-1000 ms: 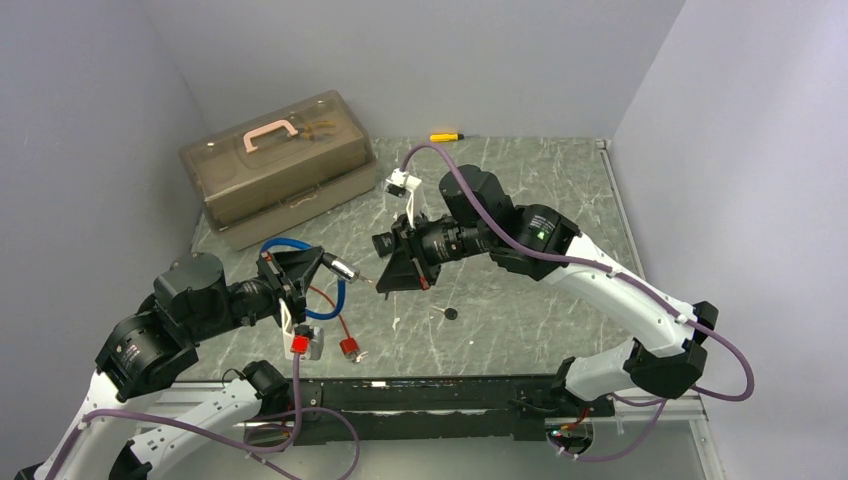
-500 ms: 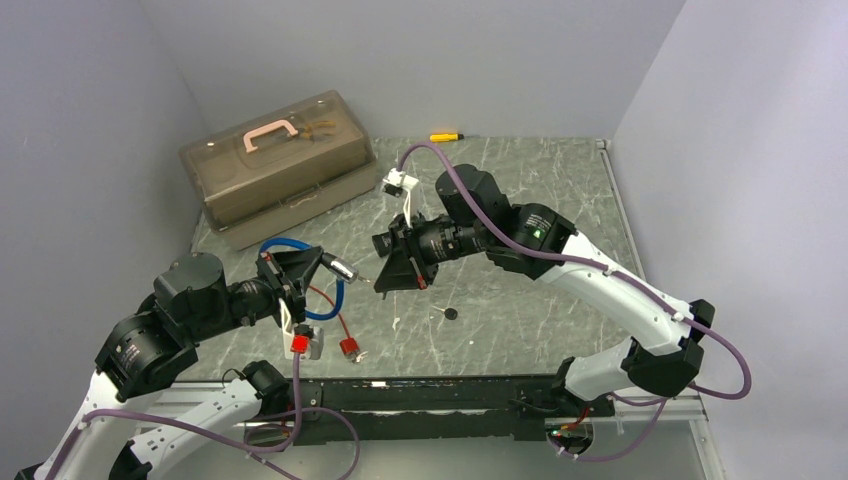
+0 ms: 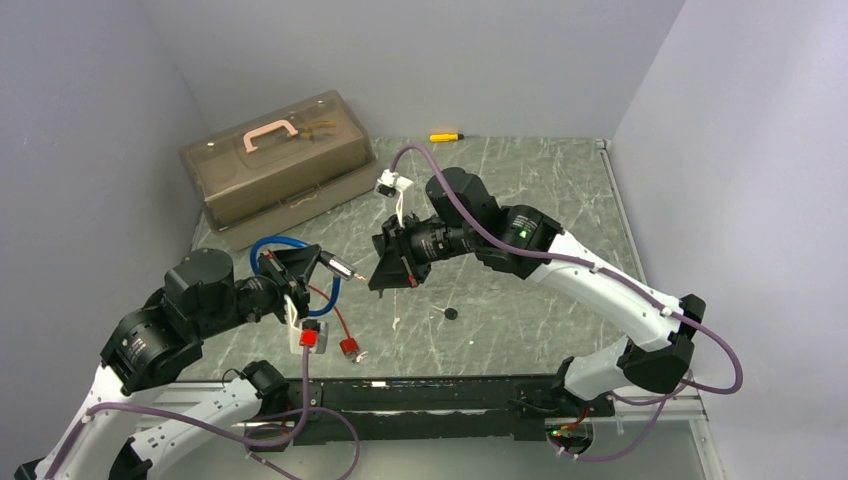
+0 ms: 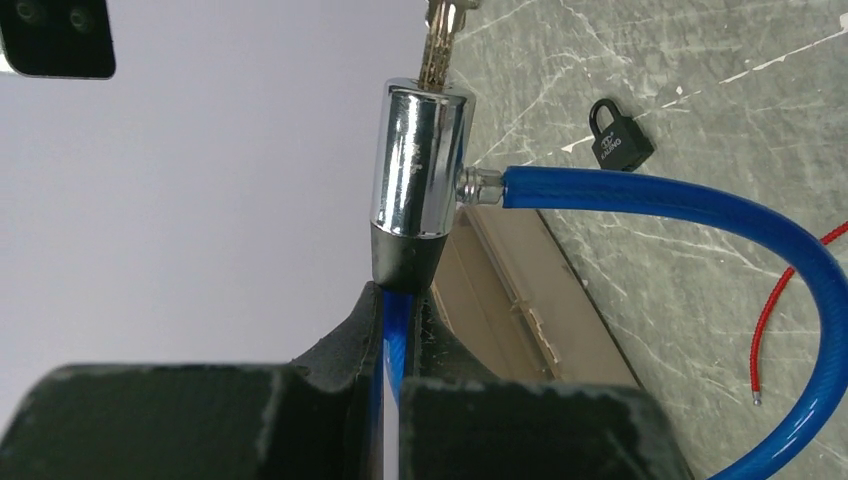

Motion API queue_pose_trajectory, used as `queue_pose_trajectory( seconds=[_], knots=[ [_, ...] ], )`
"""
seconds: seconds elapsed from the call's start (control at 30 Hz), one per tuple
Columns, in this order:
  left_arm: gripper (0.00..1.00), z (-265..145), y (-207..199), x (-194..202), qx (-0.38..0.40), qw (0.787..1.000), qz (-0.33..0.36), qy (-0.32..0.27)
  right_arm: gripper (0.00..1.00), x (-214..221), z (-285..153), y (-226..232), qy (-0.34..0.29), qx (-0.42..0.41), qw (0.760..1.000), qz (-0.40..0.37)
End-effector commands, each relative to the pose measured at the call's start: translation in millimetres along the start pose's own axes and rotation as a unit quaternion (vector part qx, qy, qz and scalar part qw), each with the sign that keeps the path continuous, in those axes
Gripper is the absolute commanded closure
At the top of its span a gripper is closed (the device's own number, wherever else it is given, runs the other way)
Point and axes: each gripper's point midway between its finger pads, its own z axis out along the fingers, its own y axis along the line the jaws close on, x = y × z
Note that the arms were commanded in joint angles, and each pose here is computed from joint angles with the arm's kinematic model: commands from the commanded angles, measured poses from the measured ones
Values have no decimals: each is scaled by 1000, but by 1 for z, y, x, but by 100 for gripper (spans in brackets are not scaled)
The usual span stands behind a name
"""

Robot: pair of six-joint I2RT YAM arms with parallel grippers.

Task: Unlock with the key
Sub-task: Unlock the lock.

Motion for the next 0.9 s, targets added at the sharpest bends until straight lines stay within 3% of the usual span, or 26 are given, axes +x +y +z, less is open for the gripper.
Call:
queue_pose_trajectory(
  seconds=[0.0, 0.27, 0.63, 0.8, 0.87],
  knots=[
    [100, -5, 33, -19, -53, 998, -6, -42, 100, -37, 1, 14, -92, -21, 995, -35],
    [100, 1, 32, -25, -43, 997, -42, -56, 100, -43, 13, 9, -118, -7, 992, -52],
    [100, 6, 15, -65, 15, 986, -73, -151, 100, -62, 23, 10, -156, 7, 984, -87],
    [100, 10, 5, -69, 37, 983, -80, -159, 100, -69, 13, 13, -176, 14, 979, -102],
    [100, 11, 3, -64, 34, 985, -85, -147, 80, -67, 2, 11, -177, 30, 978, -108]
  ],
)
